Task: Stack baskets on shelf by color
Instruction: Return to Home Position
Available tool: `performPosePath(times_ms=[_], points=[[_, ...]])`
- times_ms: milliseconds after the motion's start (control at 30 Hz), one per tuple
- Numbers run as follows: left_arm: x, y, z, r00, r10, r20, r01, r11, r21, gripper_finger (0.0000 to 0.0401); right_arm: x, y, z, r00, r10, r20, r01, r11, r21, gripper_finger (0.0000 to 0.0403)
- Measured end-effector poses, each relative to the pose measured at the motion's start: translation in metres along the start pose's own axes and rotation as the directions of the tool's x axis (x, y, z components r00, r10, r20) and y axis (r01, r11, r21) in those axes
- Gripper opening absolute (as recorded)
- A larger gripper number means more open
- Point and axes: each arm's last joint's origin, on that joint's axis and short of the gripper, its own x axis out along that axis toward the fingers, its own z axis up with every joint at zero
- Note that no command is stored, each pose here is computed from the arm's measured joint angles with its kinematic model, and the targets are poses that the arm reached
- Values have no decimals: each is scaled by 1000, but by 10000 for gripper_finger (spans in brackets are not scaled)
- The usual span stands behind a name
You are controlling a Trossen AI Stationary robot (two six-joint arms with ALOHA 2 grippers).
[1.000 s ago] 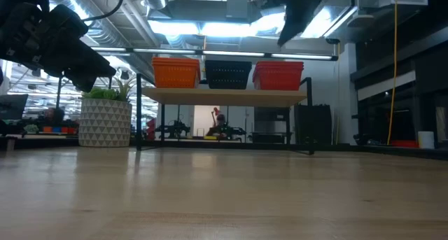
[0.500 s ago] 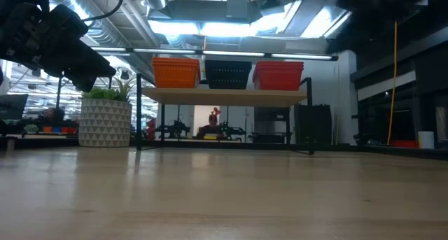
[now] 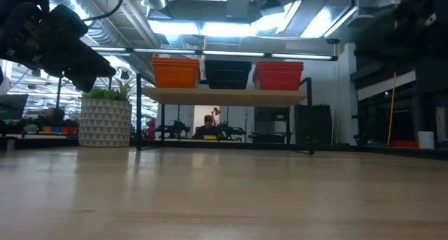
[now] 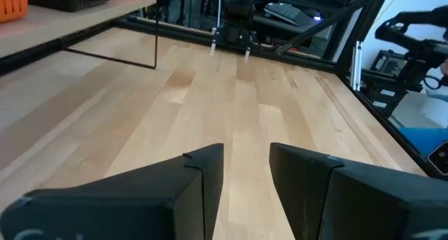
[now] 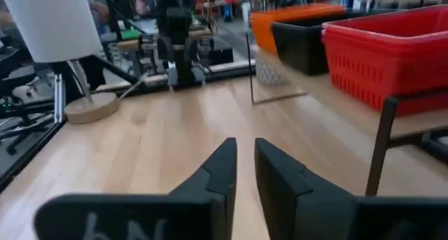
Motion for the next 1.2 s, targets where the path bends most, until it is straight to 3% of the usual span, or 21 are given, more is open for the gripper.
performPosePath(times_ms=[267,367,500,733,1200], points=[[0,0,1,1000,-5,5,5,1000,0,110,5,9,2,956,202,213,-167,970,-175,53],[0,0,1,1000,-5,5,5,1000,0,110,10,11,-15,949,248,194,-215,960,-177,53],[0,0,1,1000,-5,5,5,1000,0,110,10,13,-17,946,273,177,-230,945,-232,53],[0,0,1,1000,-5,5,5,1000,0,110,12,13,-25,960,266,91,-256,961,-104,53],[0,0,1,1000,-5,5,5,1000,0,110,12,12,-28,962,263,68,-255,961,-104,53]])
